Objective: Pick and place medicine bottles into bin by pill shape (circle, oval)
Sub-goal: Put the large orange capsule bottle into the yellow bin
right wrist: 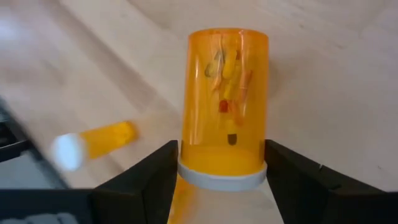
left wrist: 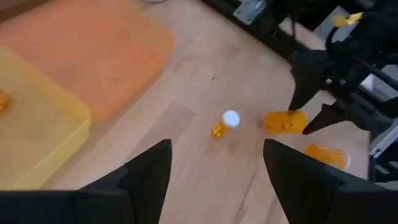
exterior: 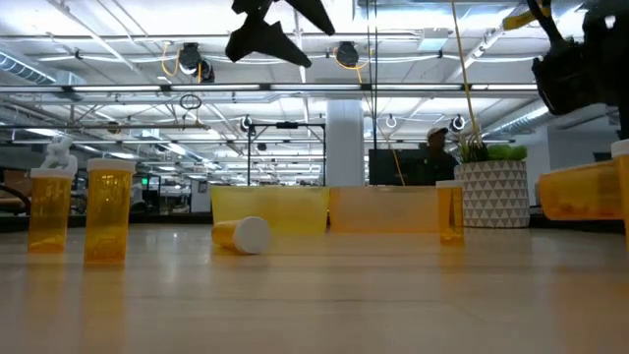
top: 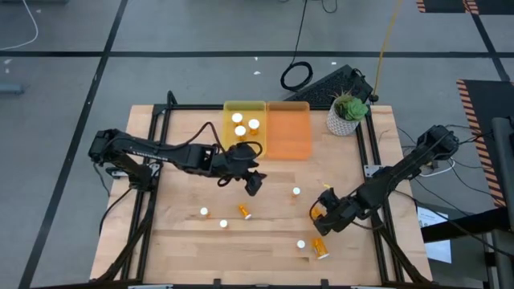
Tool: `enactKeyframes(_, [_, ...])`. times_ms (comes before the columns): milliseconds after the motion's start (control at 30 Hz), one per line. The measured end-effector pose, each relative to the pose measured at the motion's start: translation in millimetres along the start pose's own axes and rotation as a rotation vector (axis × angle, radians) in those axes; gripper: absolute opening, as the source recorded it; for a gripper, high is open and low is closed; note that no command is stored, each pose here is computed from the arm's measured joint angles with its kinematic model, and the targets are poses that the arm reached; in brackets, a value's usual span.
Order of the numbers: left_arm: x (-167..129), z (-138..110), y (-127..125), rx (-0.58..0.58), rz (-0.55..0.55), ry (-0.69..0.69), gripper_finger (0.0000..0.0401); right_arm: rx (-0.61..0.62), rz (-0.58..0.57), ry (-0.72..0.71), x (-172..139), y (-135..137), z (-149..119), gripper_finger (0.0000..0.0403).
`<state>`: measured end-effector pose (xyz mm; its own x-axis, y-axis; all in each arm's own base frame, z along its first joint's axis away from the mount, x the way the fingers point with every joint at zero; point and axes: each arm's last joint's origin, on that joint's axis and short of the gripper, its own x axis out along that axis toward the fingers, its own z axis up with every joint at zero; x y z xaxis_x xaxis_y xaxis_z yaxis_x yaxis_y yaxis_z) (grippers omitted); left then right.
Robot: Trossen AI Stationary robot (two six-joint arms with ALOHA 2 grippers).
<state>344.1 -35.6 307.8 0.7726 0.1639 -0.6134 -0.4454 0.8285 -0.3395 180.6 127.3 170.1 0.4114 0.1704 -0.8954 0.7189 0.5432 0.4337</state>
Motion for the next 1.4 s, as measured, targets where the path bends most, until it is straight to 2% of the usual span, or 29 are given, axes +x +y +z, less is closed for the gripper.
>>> enactKeyframes(167, [-1.2, 5.0, -9.6, -0.004, -0.124, -0.033, 0.0255, -0.047, 0.159, -0.006, -18.6, 8.8, 2.0, 0.0218])
enactKeyframes(367, [-7.7, 7.0, -29.5, 0.108, -0.266, -0.121, 0.0258, -0.175, 0.447, -0.027, -50.6, 23.4, 6.1, 0.0219])
enactKeyframes(500, [-13.5, 7.5, -42.5, 0.201, -0.333, -0.201, 0.0291, -0.235, 0.631, 0.016, -70.8, 30.0, 12.1, 0.0219])
enactKeyframes(633, [-17.7, 10.9, -49.8, 0.219, -0.389, -0.267, 0.0341, -0.257, 0.765, 0.056, -86.1, 32.7, 20.4, 0.0219])
enactKeyframes(767, [-18.7, 14.1, -52.1, 0.244, -0.435, -0.297, 0.0363, -0.234, 0.831, 0.068, -92.9, 33.3, 32.4, 0.0219])
enactKeyframes(967, [-21.7, 21.8, -58.8, 0.321, -0.499, -0.315, 0.0351, -0.191, 0.942, 0.044, -99.9, 36.8, 55.4, 0.0219])
enactKeyframes(1167, [-13.5, 27.2, -57.5, 0.365, -0.501, -0.324, 0.0352, -0.152, 1.027, 0.045, -104.0, 37.4, 78.6, 0.0219])
enactKeyframes(1400, [6.5, 35.4, -50.3, 0.316, -0.614, -0.301, 0.0371, -0.158, 1.049, 0.062, -101.7, 34.8, 95.7, 0.0219])
